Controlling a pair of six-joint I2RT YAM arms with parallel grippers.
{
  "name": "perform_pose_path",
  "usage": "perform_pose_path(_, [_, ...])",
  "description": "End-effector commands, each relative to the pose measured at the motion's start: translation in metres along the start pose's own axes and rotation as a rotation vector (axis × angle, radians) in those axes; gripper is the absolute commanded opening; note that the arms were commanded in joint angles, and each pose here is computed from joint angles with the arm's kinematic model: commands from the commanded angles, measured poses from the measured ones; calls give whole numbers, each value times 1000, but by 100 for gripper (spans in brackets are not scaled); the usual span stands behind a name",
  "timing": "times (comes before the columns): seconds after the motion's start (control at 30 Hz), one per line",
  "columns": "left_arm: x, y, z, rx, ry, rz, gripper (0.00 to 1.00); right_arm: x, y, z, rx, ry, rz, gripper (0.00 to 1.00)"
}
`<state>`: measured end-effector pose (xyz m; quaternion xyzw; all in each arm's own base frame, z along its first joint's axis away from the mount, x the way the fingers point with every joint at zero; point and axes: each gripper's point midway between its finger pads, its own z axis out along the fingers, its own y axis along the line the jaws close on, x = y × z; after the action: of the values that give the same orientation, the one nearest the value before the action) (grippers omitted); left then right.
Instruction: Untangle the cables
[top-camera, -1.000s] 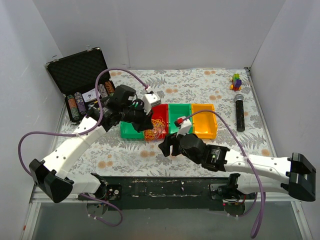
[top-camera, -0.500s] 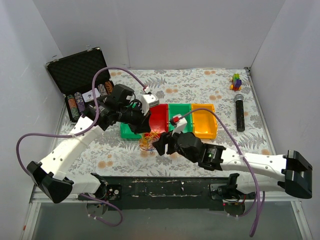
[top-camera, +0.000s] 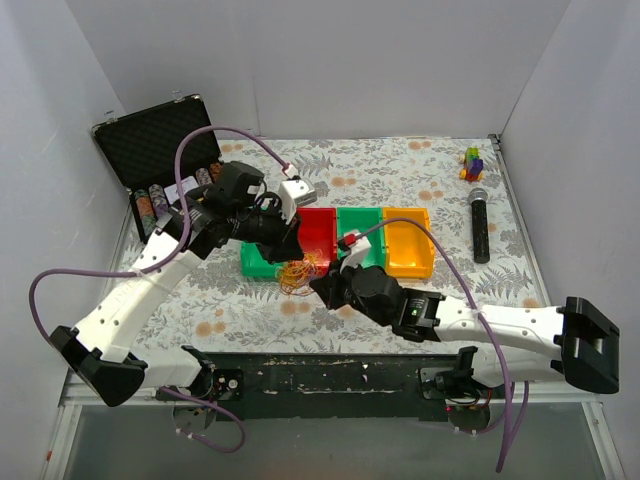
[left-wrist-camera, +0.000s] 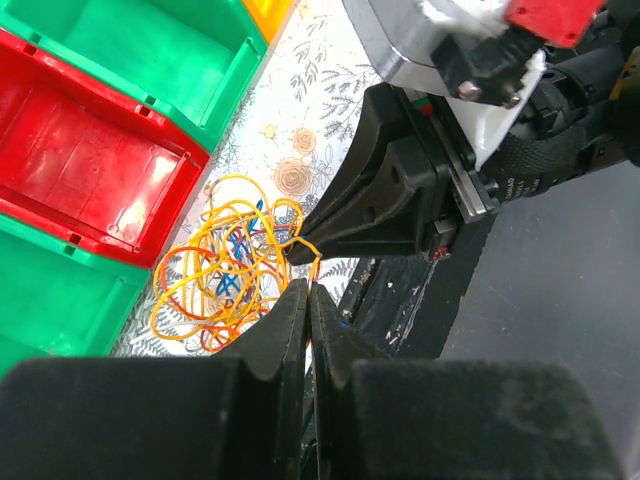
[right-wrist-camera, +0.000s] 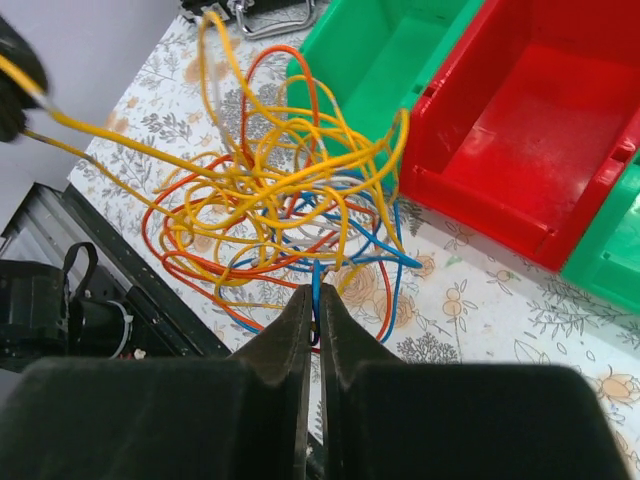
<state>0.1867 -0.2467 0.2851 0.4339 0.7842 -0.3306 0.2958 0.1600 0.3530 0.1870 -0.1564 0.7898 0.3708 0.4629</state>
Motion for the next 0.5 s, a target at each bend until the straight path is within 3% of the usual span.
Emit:
perform_pose_path(0.0, [-20, -4, -20, -42, -64, 34, 0, 1, -17, -8, 63, -38, 35, 6])
perform_pose_path(0.1, [-43, 14, -37, -184, -128, 73, 0, 25, -48, -22, 156, 3, 44, 4])
perform_pose_path(0.23, [-93, 34, -81, -406, -323, 142, 0, 60, -82, -42, 214, 48, 95, 3])
perform_pose_path(0.47, [-146, 35, -144, -576, -545, 187, 0, 105, -125, -66, 386, 171, 132, 1])
